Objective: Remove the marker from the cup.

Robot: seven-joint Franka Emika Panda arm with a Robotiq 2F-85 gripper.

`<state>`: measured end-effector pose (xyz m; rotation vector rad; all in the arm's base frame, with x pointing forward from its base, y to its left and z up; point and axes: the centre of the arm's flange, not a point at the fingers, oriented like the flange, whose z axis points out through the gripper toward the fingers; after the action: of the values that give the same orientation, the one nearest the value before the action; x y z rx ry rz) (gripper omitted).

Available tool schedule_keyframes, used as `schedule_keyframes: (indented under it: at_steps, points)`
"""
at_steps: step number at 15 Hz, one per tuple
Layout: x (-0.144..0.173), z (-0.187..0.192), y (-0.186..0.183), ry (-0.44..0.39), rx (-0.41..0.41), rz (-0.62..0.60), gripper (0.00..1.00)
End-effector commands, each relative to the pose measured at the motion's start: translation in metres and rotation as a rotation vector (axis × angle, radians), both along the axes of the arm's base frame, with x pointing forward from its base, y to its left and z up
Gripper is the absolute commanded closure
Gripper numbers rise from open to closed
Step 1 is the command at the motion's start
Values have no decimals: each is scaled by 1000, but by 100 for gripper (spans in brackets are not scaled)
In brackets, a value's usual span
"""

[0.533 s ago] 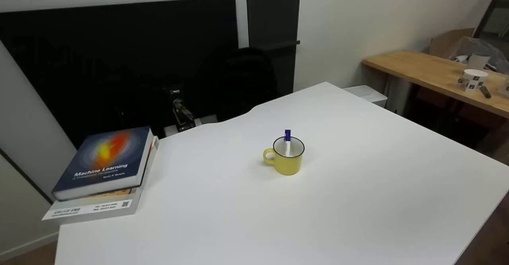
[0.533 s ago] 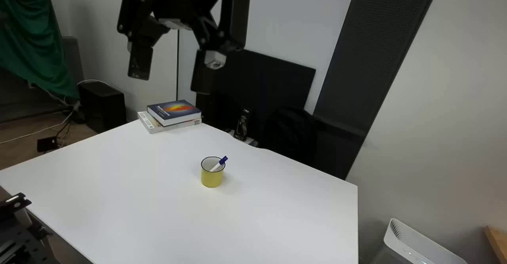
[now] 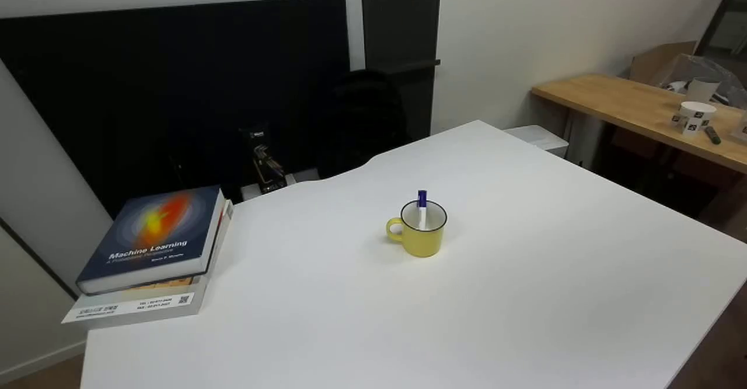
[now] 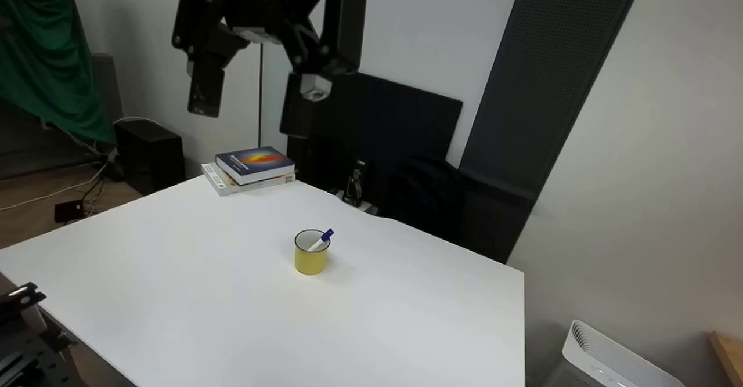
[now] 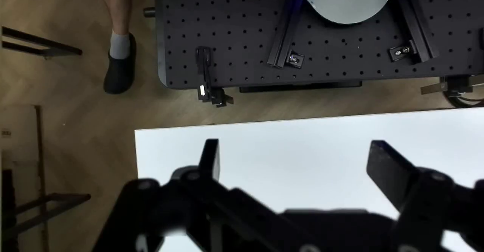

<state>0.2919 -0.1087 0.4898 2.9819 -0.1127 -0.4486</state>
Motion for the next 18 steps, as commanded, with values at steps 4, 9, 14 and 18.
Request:
schedule_keyframes:
  at_steps: [4,9,14,18]
  points:
    - [0,0,0,0,0,0,0]
    - [23,-39,1,75,16,-4,0]
    - [86,-105,5,105,17,-7,0]
    - [148,-151,8,115,36,-4,0]
